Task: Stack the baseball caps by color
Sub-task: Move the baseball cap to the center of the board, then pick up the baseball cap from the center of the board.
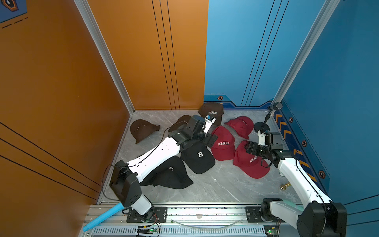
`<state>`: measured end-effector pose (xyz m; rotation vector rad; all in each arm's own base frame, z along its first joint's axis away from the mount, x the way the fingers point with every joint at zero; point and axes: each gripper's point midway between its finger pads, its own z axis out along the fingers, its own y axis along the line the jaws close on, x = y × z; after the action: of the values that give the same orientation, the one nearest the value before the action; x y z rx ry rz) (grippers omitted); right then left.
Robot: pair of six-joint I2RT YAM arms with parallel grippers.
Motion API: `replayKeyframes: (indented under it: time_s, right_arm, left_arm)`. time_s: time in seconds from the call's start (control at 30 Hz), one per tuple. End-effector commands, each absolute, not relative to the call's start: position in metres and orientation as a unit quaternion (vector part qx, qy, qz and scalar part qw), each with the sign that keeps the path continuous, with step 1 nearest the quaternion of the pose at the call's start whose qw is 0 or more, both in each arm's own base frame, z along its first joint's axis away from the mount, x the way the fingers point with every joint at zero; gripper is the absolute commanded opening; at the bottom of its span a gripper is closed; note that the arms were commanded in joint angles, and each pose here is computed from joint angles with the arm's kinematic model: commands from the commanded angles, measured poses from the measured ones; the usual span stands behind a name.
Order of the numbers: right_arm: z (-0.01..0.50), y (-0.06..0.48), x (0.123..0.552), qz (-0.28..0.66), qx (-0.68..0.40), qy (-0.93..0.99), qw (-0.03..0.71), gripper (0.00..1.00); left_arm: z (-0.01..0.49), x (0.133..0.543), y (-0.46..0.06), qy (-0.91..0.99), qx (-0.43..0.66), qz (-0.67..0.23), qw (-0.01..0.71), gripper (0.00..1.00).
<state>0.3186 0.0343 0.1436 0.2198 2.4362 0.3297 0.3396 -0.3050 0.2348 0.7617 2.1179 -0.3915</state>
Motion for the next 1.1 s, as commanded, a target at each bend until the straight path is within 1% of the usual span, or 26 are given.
replayKeyframes:
  time_s: [0.0, 0.13, 0.27, 0.57, 0.7, 0.8, 0.9, 0.93, 1.03, 1.07]
  right_arm:
    - [0.151, 0.039, 0.333, 0.116, 0.048, 0.93, 0.346, 0.81]
    - [0.139, 0.047, 0.34, 0.1, 0.02, 0.939, 0.329, 0.79]
    - [0.132, 0.046, 0.349, 0.078, 0.01, 0.942, 0.325, 0.77]
    - [0.115, 0.046, 0.358, 0.058, -0.002, 0.948, 0.313, 0.69]
    - [0.11, 0.047, 0.361, 0.057, -0.005, 0.95, 0.308, 0.58]
    - [0.109, 0.048, 0.362, 0.057, -0.007, 0.95, 0.308, 0.46]
    - [0.109, 0.049, 0.363, 0.057, -0.008, 0.95, 0.308, 0.4]
    - [0.109, 0.049, 0.363, 0.056, -0.008, 0.95, 0.308, 0.35]
    - [0.11, 0.049, 0.362, 0.055, -0.008, 0.95, 0.308, 0.3]
    - [0.11, 0.049, 0.361, 0.054, -0.008, 0.95, 0.307, 0.26]
  left_arm:
    - [0.192, 0.341, -0.243, 0.876, 0.246, -0.049, 0.413, 0.98]
    - [0.179, 0.322, -0.214, 0.886, 0.209, -0.086, 0.405, 0.98]
    - [0.175, 0.315, -0.196, 0.891, 0.189, -0.105, 0.4, 0.98]
    - [0.167, 0.313, -0.205, 0.891, 0.198, -0.132, 0.386, 0.98]
    - [0.163, 0.314, -0.209, 0.891, 0.2, -0.14, 0.382, 0.98]
    - [0.164, 0.314, -0.211, 0.89, 0.201, -0.145, 0.382, 0.98]
    - [0.165, 0.314, -0.212, 0.889, 0.202, -0.148, 0.384, 0.97]
    - [0.165, 0.314, -0.212, 0.889, 0.203, -0.148, 0.383, 0.98]
    - [0.164, 0.314, -0.212, 0.889, 0.204, -0.148, 0.383, 0.98]
    - [0.163, 0.313, -0.213, 0.889, 0.204, -0.149, 0.381, 0.98]
